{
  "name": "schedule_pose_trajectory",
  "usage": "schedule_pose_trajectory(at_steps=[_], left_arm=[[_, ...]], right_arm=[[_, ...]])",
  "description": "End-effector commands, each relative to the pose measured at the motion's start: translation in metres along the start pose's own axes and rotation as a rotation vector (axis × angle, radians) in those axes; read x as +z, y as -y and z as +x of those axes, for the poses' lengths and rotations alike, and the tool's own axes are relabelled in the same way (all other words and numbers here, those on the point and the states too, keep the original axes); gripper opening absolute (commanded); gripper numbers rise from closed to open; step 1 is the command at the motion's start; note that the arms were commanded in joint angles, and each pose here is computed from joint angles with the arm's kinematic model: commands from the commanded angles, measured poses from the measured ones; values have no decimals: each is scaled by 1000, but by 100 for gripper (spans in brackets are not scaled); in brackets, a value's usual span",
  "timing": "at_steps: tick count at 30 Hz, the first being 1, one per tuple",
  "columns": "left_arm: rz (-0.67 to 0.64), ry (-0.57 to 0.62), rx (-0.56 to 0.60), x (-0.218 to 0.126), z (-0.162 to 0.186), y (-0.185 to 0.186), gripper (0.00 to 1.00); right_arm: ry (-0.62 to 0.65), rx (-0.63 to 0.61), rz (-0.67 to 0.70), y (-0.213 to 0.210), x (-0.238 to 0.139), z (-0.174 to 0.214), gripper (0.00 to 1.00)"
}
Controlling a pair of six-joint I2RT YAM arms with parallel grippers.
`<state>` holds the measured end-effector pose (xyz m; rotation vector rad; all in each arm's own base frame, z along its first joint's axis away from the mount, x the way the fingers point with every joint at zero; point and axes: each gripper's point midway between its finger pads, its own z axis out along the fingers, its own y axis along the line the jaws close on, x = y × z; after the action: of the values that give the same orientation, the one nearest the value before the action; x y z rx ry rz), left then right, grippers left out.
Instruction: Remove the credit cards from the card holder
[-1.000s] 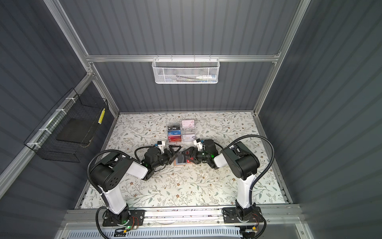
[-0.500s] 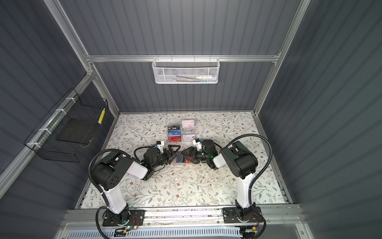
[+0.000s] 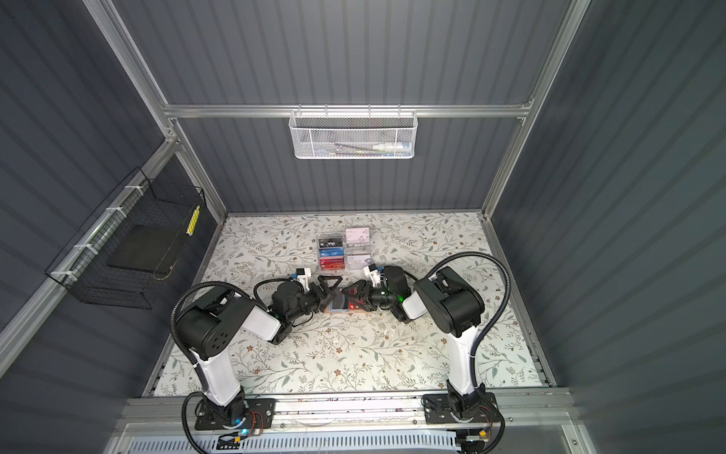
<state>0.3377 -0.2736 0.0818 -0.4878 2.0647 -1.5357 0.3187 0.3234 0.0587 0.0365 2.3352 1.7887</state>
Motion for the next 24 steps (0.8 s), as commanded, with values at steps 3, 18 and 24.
schedule_pose_trajectory(at_steps=[3,18,24], left_arm=[[-120,-66,-67,-11,17,-41,100],[-131,-69,-2,-20,1,-16,100],[-152,-63,15,-22,-2,-16,100]], right_arm=[[-6,-43,-48,-14,4,-1,66],[-12,-34,-21,-8,6,1,64],[-7,-26,17,0,6,1,64]])
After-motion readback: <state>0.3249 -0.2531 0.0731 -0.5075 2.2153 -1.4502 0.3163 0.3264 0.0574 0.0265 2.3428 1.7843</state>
